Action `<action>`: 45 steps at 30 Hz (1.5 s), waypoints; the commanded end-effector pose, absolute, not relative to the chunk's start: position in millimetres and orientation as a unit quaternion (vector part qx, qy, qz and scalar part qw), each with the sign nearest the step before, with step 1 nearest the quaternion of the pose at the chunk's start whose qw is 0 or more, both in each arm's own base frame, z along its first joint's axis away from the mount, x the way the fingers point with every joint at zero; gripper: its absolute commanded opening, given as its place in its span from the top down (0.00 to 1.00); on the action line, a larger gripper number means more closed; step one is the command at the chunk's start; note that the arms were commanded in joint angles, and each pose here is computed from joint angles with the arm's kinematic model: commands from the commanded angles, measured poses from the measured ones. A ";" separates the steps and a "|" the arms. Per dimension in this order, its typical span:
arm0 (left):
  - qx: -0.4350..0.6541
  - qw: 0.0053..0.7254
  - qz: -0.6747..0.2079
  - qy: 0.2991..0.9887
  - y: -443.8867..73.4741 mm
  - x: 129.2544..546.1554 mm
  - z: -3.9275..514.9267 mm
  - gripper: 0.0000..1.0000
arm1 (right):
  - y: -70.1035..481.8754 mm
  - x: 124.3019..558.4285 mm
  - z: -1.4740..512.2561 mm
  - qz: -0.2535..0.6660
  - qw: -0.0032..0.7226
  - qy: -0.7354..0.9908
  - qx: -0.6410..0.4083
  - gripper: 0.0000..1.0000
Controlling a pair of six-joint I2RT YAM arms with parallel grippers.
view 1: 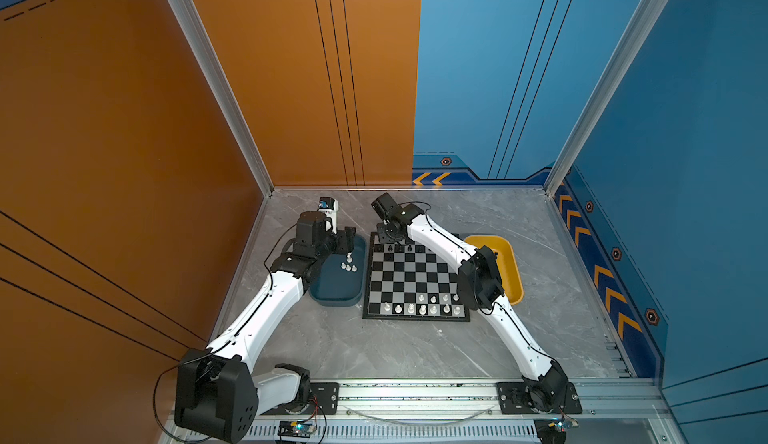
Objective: Set up the chess pieces on the board
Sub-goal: 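Lower the black piece onto the square beside the corner piece and open, then raise the open right gripper and move it back over the yellow tray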
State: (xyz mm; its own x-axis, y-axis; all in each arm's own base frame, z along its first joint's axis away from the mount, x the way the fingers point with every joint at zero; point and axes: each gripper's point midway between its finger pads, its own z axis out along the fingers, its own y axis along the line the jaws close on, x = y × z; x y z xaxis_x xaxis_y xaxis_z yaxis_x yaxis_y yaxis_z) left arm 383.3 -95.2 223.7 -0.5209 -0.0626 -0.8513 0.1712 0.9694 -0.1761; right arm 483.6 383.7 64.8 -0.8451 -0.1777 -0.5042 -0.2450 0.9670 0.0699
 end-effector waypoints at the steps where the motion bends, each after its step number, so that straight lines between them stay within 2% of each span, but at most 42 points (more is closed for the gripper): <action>1: 0.028 0.480 -0.124 0.868 -94.3 382.5 214.9 0.30 | 380.0 491.2 58.3 0.053 0.264 0.958 -0.098 0.98; 11: 0.029 0.478 -0.127 0.869 -95.2 382.6 213.5 0.30 | 382.7 491.5 58.9 0.074 0.256 0.959 -0.093 0.72; 19: 0.028 0.478 -0.127 0.869 -94.4 382.9 213.2 0.30 | 384.1 491.2 74.1 0.085 0.263 0.957 -0.090 0.65; 28: 0.027 0.483 -0.132 0.865 -94.9 381.7 218.5 0.30 | 387.4 488.4 129.3 0.118 0.292 0.944 -0.094 0.56; 31: 0.027 0.484 -0.135 0.864 -95.2 380.7 220.6 0.30 | 389.0 484.0 154.2 0.138 0.301 0.939 -0.096 0.55; 37: 0.024 0.491 -0.135 0.860 -93.7 377.0 228.2 0.30 | 340.5 490.0 208.6 0.147 0.331 0.930 -0.062 0.55; 45: 0.022 0.490 -0.151 0.858 -99.7 378.8 231.9 0.31 | 239.4 461.4 259.0 0.103 0.368 0.924 -0.021 0.61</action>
